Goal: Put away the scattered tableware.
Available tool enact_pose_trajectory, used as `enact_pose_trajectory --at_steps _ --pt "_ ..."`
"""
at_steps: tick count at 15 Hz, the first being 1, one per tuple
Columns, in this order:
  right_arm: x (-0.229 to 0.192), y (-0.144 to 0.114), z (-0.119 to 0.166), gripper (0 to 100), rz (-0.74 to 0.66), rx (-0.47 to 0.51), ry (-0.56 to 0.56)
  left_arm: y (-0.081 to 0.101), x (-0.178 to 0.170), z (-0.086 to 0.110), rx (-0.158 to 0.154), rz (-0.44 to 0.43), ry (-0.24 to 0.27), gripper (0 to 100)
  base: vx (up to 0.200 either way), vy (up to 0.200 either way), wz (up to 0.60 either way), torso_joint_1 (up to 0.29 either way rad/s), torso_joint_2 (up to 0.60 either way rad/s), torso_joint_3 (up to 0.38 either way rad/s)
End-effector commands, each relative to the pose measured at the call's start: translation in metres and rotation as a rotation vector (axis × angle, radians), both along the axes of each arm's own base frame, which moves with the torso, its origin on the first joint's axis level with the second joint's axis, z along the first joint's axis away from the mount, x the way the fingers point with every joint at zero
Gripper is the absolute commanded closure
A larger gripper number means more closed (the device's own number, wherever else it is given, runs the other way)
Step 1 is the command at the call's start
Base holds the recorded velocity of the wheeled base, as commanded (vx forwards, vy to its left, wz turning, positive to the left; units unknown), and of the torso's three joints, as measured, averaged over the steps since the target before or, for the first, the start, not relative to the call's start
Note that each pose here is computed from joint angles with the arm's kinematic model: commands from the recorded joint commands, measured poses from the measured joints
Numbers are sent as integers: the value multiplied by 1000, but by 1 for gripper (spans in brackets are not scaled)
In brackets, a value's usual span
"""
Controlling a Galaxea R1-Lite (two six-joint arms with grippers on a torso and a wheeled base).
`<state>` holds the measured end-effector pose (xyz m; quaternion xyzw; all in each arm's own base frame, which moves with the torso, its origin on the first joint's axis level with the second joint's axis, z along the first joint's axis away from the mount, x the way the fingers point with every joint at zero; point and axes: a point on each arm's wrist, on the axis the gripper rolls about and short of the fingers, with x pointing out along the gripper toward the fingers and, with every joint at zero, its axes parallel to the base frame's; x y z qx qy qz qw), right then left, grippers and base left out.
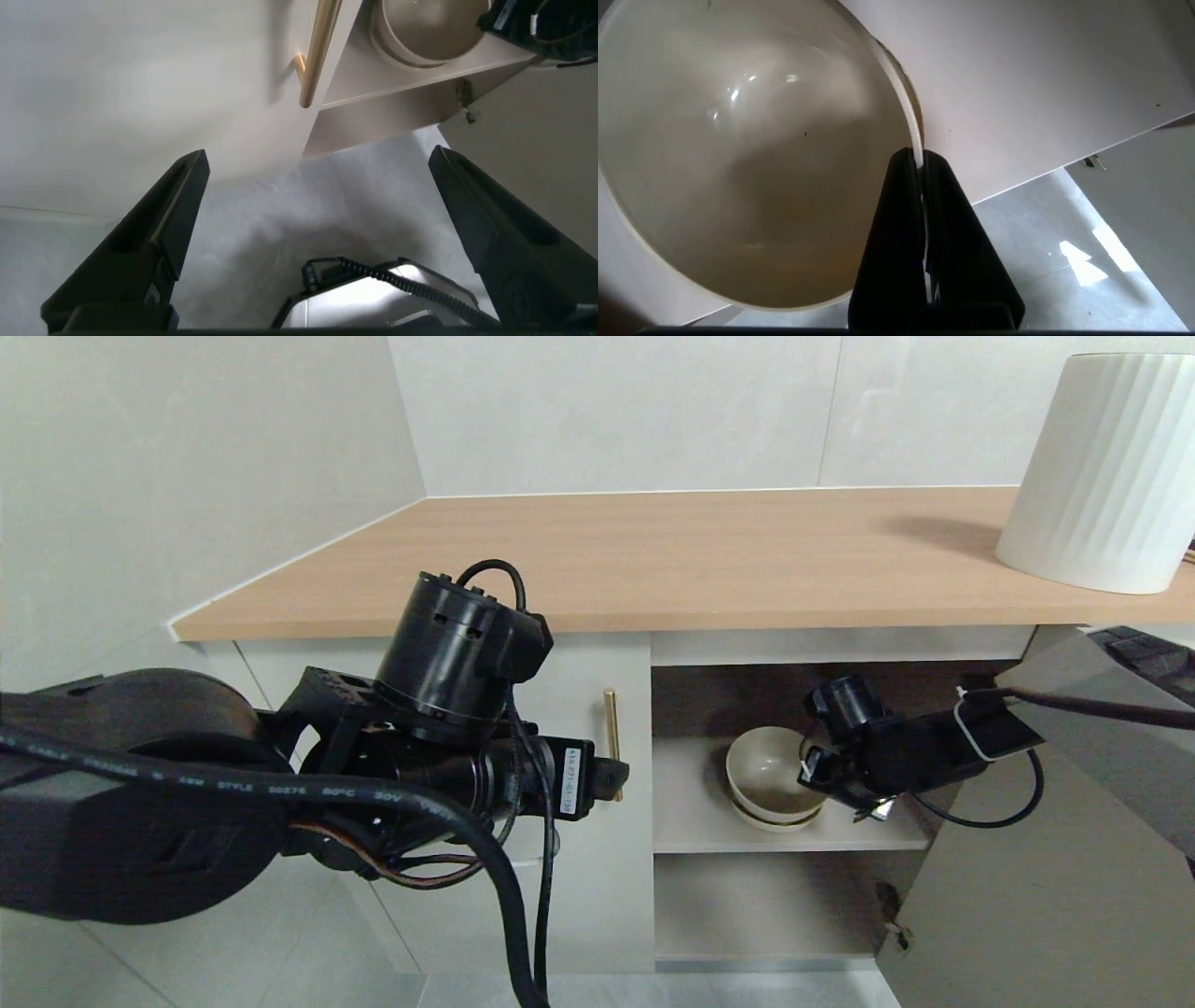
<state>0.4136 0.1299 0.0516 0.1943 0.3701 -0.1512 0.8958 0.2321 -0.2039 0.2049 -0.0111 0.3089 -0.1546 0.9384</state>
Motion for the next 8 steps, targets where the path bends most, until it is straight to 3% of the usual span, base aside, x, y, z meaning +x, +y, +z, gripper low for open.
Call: enact_pose_trajectory --at_steps 1,3,4,8 --pt "0 0 -1 100 -1 -1 3 0 0 0 -1 0 0 0 0 0 0 0 0 0" --pt "0 0 -2 100 2 -2 3 0 0 1 -2 2 -1 0 0 0 0 0 0 0" --pt "0 0 -2 0 2 -2 3 0 0 1 -2 2 -1 0 0 0 0 0 0 0" --pt "-2 3 1 0 12 -1 2 2 1 1 -4 7 -4 0 0 0 0 0 0 0"
